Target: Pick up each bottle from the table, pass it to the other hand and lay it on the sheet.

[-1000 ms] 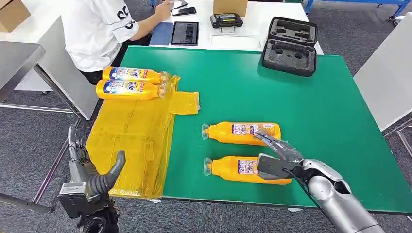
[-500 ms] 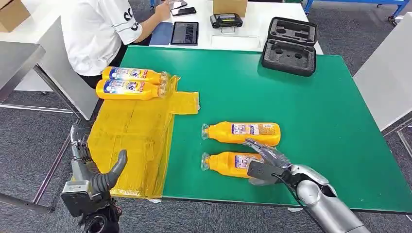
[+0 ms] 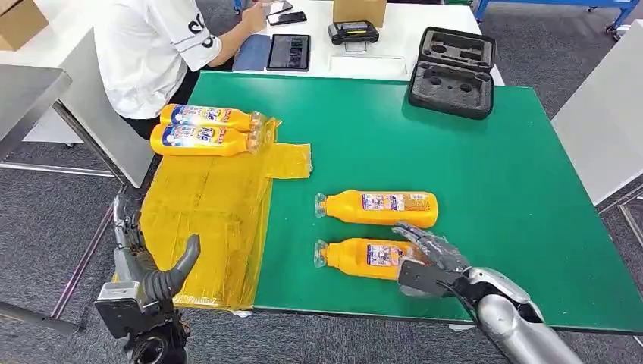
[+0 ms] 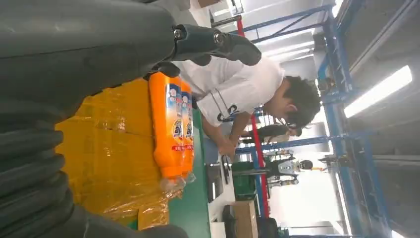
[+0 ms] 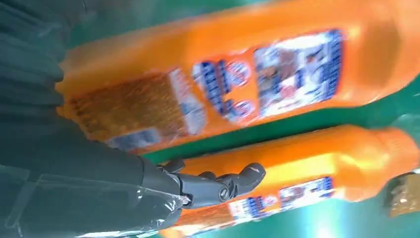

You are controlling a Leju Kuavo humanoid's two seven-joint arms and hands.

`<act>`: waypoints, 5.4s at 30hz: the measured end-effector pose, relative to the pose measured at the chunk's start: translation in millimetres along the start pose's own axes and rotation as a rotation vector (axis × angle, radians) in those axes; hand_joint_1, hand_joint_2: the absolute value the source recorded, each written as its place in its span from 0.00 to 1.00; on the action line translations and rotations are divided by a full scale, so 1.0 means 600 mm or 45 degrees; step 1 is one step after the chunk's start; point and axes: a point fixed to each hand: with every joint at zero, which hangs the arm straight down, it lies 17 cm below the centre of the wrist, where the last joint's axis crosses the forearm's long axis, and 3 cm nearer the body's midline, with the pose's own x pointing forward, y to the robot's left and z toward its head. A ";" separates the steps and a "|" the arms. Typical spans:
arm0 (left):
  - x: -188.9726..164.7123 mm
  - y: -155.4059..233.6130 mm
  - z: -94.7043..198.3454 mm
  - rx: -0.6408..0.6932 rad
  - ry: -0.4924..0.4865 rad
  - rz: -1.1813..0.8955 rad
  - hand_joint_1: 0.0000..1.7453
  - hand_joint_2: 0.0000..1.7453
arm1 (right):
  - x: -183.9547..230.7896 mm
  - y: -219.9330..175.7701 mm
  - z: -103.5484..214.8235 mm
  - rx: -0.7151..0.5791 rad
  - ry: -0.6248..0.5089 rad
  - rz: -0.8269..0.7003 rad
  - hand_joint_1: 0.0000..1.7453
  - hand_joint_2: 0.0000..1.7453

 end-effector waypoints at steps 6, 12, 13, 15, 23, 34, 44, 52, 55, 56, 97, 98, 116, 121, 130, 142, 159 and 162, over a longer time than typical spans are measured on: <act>-0.002 -0.002 0.001 -0.009 0.004 0.007 0.00 1.00 | -0.016 -0.007 0.023 -0.010 0.022 0.007 0.00 1.00; -0.002 -0.004 0.002 -0.017 0.006 0.013 0.00 1.00 | -0.024 -0.007 0.031 -0.010 0.048 0.011 0.00 1.00; -0.004 -0.005 0.003 -0.019 0.010 0.015 0.00 1.00 | -0.028 -0.006 0.034 -0.009 0.056 0.012 0.00 1.00; -0.007 -0.007 0.005 -0.024 0.019 0.026 0.00 1.00 | -0.034 -0.005 0.038 -0.011 0.075 0.015 0.00 1.00; -0.016 -0.013 0.006 -0.043 0.037 0.044 0.00 1.00 | -0.052 -0.007 0.049 -0.007 0.114 0.011 0.00 1.00; -0.017 -0.014 0.006 -0.040 0.039 0.041 0.00 1.00 | -0.062 -0.030 0.027 0.018 0.129 0.025 0.00 1.00; -0.019 -0.008 0.003 -0.020 0.043 0.037 0.00 1.00 | -0.063 -0.056 -0.007 0.020 0.134 0.032 0.00 1.00; -0.019 -0.007 0.003 -0.019 0.044 0.037 0.00 1.00 | -0.068 -0.048 -0.011 0.041 0.144 0.030 0.00 1.00; -0.021 -0.006 0.003 -0.013 0.049 0.044 0.00 1.00 | -0.069 -0.045 -0.011 0.053 0.145 0.018 0.00 1.00; -0.021 -0.005 0.003 -0.012 0.049 0.044 0.00 1.00 | -0.070 -0.043 -0.010 0.061 0.145 0.014 0.00 1.00; -0.037 -0.011 0.006 -0.018 0.089 0.084 0.00 1.00 | -0.091 -0.001 0.028 0.109 0.159 0.015 1.00 1.00; -0.037 -0.011 0.006 -0.018 0.089 0.084 0.00 1.00 | -0.090 -0.001 0.027 0.101 0.153 0.010 1.00 1.00; -0.040 -0.018 0.010 -0.045 0.097 0.097 0.00 1.00 | 0.007 0.029 0.002 -0.121 -0.102 -0.167 1.00 1.00; -0.040 -0.021 0.012 -0.049 0.103 0.107 0.00 1.00 | 0.064 0.021 -0.021 -0.249 -0.209 -0.296 1.00 1.00; -0.042 -0.018 0.012 -0.036 0.111 0.112 0.00 1.00 | 0.086 0.016 -0.030 -0.284 -0.249 -0.341 1.00 1.00; -0.053 0.002 0.011 0.031 0.165 0.218 0.00 1.00 | 0.093 -0.002 -0.031 -0.353 -0.273 -0.358 1.00 1.00; -0.093 -0.147 0.089 -0.490 0.631 1.165 0.00 1.00 | 0.264 -0.030 -0.027 -0.571 -0.683 -0.416 1.00 1.00; -0.088 -0.172 0.097 -0.575 0.659 1.234 0.00 1.00 | 0.288 -0.035 -0.032 -0.579 -0.731 -0.433 1.00 1.00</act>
